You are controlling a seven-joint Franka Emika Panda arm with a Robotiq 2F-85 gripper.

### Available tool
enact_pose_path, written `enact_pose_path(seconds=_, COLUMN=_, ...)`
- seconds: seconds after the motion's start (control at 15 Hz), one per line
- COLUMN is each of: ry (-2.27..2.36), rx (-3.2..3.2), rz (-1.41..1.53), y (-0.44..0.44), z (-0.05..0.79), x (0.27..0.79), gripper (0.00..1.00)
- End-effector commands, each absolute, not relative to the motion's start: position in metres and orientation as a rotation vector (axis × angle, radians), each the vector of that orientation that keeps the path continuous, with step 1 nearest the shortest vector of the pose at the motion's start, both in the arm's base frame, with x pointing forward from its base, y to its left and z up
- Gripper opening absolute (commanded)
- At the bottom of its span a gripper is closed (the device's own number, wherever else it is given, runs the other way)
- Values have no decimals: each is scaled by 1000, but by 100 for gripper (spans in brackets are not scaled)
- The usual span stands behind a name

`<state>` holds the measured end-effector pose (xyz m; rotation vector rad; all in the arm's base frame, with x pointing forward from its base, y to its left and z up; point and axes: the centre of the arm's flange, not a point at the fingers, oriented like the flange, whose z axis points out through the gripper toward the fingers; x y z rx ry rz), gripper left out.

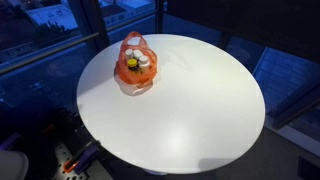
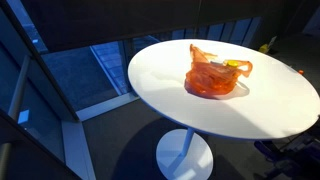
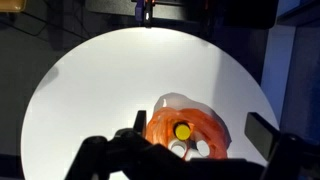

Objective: Remove the brown bottle from the plastic

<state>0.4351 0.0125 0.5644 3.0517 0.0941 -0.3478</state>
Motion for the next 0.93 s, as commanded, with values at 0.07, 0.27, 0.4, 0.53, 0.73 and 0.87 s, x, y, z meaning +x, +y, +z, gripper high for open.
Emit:
enact_pose_path(seconds=0.07, ry=92, rx=3052, rz=-345, y=12, z=565, x=435, gripper=100)
enact_pose_path(seconds=0.27, ry=92, rx=3053, rz=-343, y=12, z=566, x=435, gripper=100)
enact_pose_path(seconds=0.4, ry=90, rx=3053, rz=-349, y=15, z=566, x=438, gripper=100)
enact_pose_path(seconds=0.53, ry=93, rx=3042, rz=-357, y=23, z=565, x=451, gripper=100)
enact_pose_path(seconds=0.73, ry=110, rx=3029, rz=-360, y=39, z=560, x=471, gripper=100)
enact_pose_path(seconds=0.87, ry=114, rx=3031, rz=-345, y=51, z=554, x=487, gripper=100)
